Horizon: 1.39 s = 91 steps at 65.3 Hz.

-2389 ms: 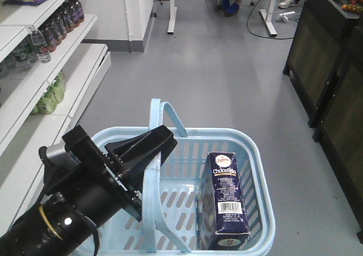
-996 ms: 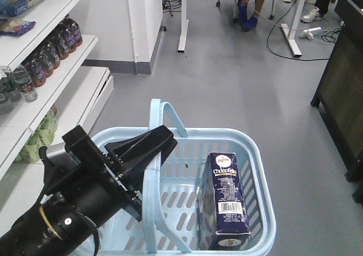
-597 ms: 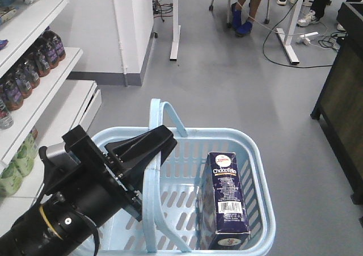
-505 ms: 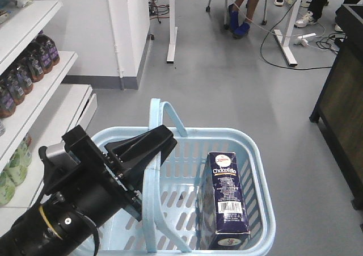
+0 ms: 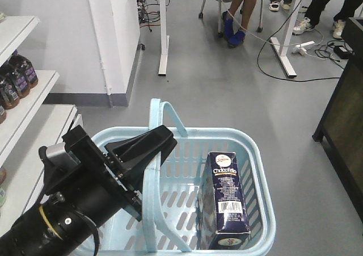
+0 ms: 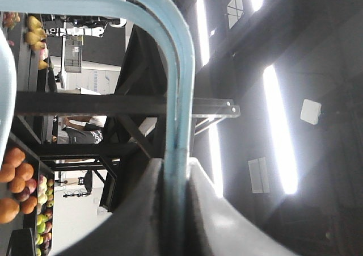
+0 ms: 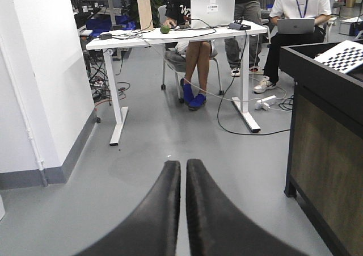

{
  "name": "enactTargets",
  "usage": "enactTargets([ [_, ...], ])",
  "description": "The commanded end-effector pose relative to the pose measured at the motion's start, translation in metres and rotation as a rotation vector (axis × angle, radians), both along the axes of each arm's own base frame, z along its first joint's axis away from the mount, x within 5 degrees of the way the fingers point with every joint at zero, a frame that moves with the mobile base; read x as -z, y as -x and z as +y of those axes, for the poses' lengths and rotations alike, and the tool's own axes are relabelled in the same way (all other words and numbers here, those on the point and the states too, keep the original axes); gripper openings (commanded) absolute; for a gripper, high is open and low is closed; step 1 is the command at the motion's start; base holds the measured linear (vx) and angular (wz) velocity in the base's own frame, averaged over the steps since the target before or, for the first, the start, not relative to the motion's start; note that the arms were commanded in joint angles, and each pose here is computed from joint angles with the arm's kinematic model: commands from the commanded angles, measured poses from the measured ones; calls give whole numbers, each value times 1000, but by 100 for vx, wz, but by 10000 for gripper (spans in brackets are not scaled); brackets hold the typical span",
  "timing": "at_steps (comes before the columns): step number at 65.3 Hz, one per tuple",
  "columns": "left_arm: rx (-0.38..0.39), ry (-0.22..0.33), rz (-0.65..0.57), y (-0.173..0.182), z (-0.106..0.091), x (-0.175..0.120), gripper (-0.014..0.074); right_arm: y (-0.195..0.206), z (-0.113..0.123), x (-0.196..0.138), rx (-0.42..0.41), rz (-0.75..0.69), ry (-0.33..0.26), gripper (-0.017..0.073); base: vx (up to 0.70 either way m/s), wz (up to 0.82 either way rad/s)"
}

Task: Left arm holds basket, right arm returns cookies
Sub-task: 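Drive down the aisle toward the desks holding the basket in the left gripper, then turn the base toward the snack shelves holding the basket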

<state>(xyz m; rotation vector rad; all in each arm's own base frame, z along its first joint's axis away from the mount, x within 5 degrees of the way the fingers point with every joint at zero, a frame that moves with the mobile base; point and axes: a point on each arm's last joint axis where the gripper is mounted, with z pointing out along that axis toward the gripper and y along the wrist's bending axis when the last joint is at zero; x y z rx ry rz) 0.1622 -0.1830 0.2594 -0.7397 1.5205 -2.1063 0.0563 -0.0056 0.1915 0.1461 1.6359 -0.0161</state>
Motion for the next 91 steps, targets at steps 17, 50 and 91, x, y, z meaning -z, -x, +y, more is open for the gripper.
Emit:
enactTargets([
  [17,1,180,-148,5,5,-30,-3,0,0,-2,0,-69,23,-6,36,1],
  [50,1,180,-148,5,5,-30,-3,0,0,-2,0,-69,23,-6,32,6],
  [91,1,180,-148,5,5,-30,-3,0,0,-2,0,-69,23,-6,21,28],
])
